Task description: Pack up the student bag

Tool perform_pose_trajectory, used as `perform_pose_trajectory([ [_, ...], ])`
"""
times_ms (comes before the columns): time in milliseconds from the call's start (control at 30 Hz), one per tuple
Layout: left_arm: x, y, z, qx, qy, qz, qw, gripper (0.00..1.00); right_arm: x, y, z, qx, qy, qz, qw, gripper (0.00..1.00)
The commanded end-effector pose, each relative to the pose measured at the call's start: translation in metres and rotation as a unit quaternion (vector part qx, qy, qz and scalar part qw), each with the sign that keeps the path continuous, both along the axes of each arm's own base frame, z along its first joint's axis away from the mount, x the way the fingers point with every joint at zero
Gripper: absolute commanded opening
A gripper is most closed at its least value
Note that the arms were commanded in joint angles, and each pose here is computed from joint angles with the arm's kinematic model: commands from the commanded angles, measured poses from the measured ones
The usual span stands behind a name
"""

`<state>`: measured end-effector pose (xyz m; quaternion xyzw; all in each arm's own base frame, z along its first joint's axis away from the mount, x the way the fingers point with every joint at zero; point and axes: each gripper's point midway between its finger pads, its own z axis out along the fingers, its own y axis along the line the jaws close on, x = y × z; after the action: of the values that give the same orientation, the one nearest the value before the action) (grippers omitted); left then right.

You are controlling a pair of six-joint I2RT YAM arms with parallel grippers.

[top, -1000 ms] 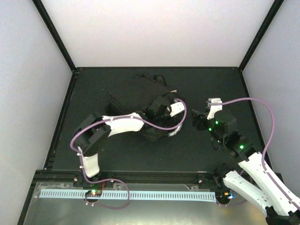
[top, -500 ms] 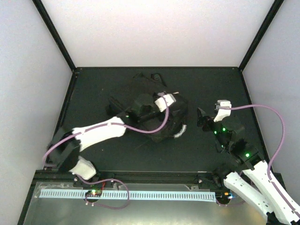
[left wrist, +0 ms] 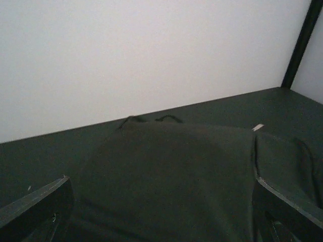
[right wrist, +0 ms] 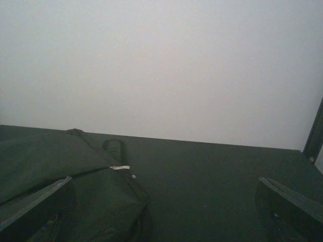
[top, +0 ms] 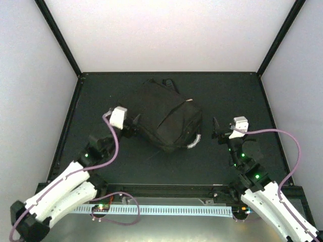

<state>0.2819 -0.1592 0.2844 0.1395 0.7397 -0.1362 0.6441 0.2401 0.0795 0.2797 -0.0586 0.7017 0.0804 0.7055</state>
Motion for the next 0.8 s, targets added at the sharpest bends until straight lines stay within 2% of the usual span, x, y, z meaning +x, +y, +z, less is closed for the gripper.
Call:
perform_pose_trajectory([
  [0, -0.018, 0.04, -0.017, -0.029, -0.019, 0.053, 0.998, 0.99, 0.008, -0.014, 0.013, -0.011, -0.056, -0.052, 0.997, 0.99],
  [200, -0.01, 0.073, -0.05, -0.014, -0.049, 0.14, 0.989, 0.99, 0.03, -0.013, -0.025, -0.004, -0.068, -0.074, 0.995, 1.0],
  [333, 0.007, 0.088, -0.072, 0.035, -0.042, 0.194, 0.979, 0.99, 0.055, -0.029, -0.049, -0.007, -0.051, -0.108, 0.993, 1.0],
  [600, 0.047, 0.116, -0.074, 0.069, -0.04, 0.256, 0.963, 0.99, 0.089, -0.079, -0.094, 0.006, -0.006, -0.158, 0.987, 0.96],
  [767, 0.067, 0.151, -0.098, 0.03, -0.023, 0.266, 0.963, 0.99, 0.106, -0.079, -0.097, -0.036, -0.003, -0.143, 0.989, 0.97],
])
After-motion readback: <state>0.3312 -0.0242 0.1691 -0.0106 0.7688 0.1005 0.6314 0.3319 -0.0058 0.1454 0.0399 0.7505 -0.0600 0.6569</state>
